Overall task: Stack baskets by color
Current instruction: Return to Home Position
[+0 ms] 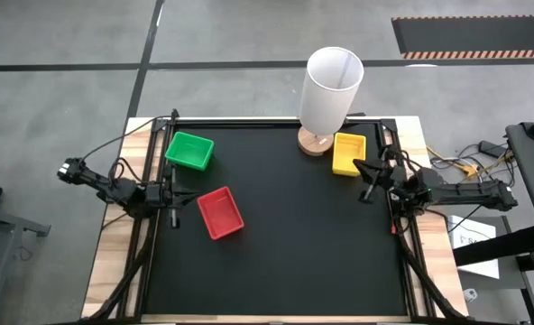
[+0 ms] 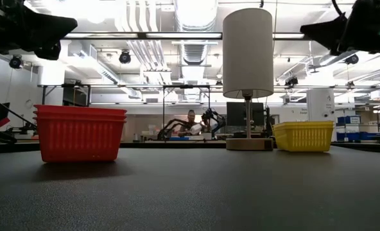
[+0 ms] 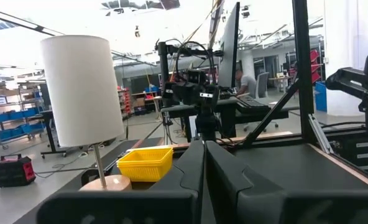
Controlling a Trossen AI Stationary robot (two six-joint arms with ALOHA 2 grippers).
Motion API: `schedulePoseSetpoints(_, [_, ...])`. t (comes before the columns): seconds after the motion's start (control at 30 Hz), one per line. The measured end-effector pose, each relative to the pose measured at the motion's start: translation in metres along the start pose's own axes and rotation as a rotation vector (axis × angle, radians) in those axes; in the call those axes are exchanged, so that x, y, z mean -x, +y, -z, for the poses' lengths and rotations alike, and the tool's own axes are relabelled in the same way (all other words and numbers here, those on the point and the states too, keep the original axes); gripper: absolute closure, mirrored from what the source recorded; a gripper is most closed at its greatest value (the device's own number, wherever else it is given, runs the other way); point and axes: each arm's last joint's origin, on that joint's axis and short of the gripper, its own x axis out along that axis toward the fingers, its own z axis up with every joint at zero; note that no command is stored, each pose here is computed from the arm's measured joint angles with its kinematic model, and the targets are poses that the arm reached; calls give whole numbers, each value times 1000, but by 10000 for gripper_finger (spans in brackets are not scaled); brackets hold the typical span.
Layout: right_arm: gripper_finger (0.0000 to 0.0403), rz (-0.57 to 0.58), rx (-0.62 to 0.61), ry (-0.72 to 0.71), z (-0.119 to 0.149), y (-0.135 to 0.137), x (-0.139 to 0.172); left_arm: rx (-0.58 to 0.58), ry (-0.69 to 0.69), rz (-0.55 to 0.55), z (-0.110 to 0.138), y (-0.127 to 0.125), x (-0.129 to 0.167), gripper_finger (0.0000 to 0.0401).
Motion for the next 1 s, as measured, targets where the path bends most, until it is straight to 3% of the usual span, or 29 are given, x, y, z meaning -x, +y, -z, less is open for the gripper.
schedulePoseSetpoints(0.13, [394, -1, -71, 1, 0, 0, 0, 0, -1, -1, 0, 0, 0, 401])
schedulePoseSetpoints(0.3, [394, -4, -75, 5, 0, 0, 1, 0, 0, -1, 0, 0, 0, 401])
schedulePoseSetpoints(0.53, [394, -66, -10, 177, 18, 1, 14, -6, 13, 1, 2, -1, -1, 401])
schedulePoseSetpoints(0.67, [394, -148, 36, 193, 21, 3, 15, -12, 24, 3, 3, -1, -1, 401])
schedulePoseSetpoints(0.87, [394, -407, 118, 186, 27, 12, 18, -23, 44, 8, 5, -3, -3, 401])
schedulePoseSetpoints(1.0, [394, -424, 142, 175, 27, 12, 19, -30, 57, 12, 6, -3, -3, 401])
